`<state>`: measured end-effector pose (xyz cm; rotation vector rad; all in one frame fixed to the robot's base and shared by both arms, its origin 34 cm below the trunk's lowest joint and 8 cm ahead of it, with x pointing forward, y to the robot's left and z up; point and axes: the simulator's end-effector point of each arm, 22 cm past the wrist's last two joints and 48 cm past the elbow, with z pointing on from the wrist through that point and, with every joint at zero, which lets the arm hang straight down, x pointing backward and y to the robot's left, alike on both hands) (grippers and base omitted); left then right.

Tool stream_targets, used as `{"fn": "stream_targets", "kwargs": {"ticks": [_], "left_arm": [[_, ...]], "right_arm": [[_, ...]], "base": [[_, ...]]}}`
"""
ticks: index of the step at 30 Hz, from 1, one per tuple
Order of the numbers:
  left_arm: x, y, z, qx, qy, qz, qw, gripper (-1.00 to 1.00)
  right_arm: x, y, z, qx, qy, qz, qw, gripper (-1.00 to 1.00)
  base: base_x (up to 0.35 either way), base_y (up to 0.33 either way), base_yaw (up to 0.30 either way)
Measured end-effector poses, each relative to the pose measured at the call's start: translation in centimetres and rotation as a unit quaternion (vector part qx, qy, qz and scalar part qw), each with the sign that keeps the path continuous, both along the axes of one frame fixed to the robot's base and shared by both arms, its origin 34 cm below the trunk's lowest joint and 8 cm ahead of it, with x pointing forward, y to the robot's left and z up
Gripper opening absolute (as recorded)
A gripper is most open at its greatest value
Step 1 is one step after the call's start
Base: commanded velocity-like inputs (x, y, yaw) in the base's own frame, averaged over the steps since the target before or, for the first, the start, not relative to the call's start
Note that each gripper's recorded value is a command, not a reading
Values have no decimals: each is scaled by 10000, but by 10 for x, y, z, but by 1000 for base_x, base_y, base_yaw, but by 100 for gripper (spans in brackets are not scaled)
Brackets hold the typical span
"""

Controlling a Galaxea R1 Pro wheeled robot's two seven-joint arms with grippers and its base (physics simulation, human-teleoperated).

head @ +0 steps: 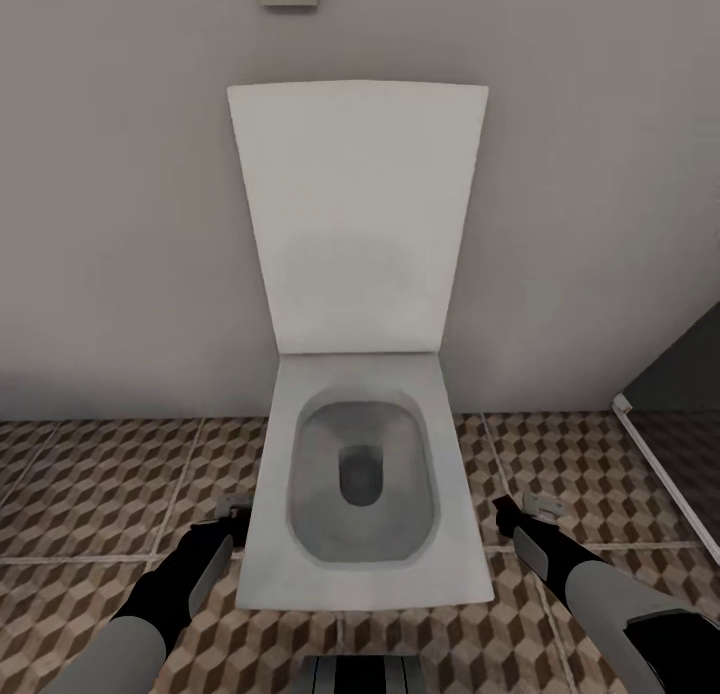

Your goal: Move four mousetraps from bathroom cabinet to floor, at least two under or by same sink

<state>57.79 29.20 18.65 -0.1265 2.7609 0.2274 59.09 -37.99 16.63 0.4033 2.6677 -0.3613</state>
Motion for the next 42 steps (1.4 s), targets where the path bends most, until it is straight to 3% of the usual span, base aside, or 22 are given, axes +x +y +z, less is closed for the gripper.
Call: {"fn": "stream_targets", "kwargs": {"ticks": [32,42], "left_arm": [[1,4,1,1,-13,74,10000,-100],[1,4,1,-2,-24,69,10000,-100]], "right_arm": [[0,-1,0,-1,-6,1,10000,-100],[0,0,0,2,-9,2,10000,-100]], "base": [[12,0,-1],[148,0,0]]}}
